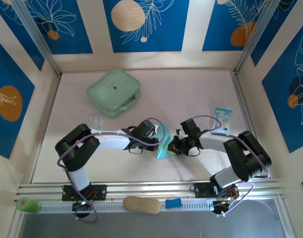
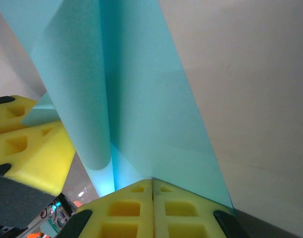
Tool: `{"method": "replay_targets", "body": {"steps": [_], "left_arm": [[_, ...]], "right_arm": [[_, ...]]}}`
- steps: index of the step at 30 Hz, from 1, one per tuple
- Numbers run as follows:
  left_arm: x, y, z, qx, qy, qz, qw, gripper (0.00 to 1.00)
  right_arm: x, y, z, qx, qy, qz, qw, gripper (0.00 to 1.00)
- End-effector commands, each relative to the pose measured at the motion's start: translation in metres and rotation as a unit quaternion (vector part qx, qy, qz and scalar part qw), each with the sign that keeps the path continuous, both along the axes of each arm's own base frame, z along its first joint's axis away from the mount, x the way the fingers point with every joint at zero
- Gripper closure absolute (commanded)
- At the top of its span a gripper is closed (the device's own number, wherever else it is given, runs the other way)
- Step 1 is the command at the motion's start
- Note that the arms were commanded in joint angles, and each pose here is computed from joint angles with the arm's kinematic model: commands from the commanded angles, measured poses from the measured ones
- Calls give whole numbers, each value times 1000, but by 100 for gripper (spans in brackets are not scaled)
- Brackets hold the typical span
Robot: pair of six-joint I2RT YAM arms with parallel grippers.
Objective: Fold a paper plane with a square sheet of paper (pick it up from the middle)
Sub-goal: Fold the triangle a second time at the center of the table.
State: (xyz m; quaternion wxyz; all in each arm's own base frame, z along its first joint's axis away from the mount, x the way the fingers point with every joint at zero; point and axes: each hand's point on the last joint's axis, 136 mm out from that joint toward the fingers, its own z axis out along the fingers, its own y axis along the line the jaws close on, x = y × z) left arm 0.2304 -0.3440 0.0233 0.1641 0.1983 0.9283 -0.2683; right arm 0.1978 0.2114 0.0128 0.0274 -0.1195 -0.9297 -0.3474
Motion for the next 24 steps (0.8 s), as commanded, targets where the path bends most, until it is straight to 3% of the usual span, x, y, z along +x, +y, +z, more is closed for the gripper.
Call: {"method": "replay_targets", "body": {"steps": [1, 24], "left_arm": [[2, -6, 7, -8, -14, -16, 1000, 87], [4, -5, 13, -5, -29, -21, 999, 87]], "right_arm": [[-13, -11, -15, -29, 29, 1, 999, 94], [-13, -11, -15, -29, 30, 0, 999, 94]]}}
